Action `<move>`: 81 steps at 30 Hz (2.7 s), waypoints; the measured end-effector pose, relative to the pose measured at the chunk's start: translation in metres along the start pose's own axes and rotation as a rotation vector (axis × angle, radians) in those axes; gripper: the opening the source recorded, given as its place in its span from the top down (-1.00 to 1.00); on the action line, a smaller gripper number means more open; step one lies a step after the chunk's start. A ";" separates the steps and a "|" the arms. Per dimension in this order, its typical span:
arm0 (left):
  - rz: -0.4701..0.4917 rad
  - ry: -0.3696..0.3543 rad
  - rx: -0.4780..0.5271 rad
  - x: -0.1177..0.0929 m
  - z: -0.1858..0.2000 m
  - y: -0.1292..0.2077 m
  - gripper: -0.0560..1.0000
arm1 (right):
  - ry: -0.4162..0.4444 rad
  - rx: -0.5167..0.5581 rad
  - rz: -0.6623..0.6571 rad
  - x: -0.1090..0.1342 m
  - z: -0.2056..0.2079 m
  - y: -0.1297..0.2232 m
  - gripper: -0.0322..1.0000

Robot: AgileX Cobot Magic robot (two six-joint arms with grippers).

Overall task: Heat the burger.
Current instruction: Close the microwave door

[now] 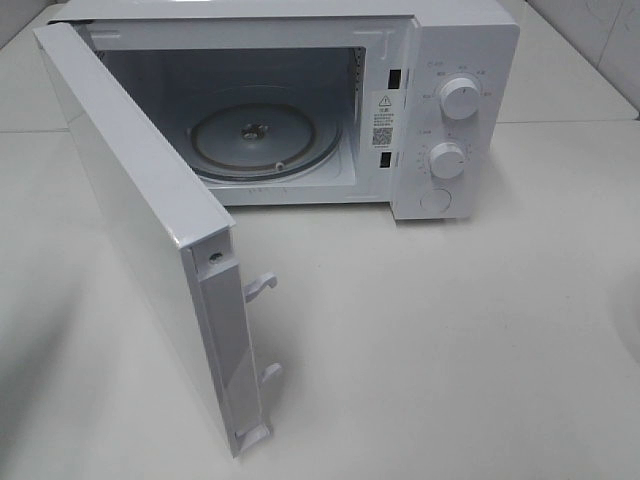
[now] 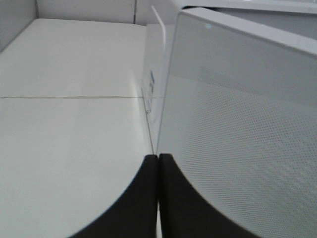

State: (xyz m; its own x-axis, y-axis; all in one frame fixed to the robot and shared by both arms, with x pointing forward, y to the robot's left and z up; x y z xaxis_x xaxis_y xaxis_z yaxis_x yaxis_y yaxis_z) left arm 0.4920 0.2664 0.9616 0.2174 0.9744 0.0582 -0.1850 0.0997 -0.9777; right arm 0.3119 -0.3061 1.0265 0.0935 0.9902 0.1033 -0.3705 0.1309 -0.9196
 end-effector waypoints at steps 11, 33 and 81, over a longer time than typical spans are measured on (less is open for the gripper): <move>-0.007 0.210 -0.011 -0.030 -0.038 0.025 0.89 | 0.000 0.000 0.000 0.000 0.000 0.000 0.08; 0.012 0.343 -0.030 -0.057 -0.072 0.032 0.89 | 0.000 0.000 0.000 0.000 0.000 0.000 0.08; 0.022 0.352 -0.058 -0.097 -0.105 0.028 0.89 | 0.000 0.000 0.000 0.000 0.000 0.000 0.09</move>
State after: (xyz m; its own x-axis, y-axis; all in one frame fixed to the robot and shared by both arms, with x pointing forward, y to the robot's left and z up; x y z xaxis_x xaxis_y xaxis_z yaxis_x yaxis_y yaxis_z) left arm 0.5663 0.1536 0.9072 0.5327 0.8459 -0.0260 -0.1403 0.0579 -0.9884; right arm 0.3119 -0.3061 1.0265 0.0935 0.9902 0.1033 -0.3705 0.1309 -0.9196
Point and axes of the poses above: a point on each arm's last joint axis where the gripper is mounted, z pointing back along that axis away from the gripper, x along the wrist's bending axis when the last joint is at zero, y = z × x, the point moved 8 cm from there along -z, pointing out along that axis toward the gripper, and after that the axes turned 9 degrees about -z, right-handed, at the moved point
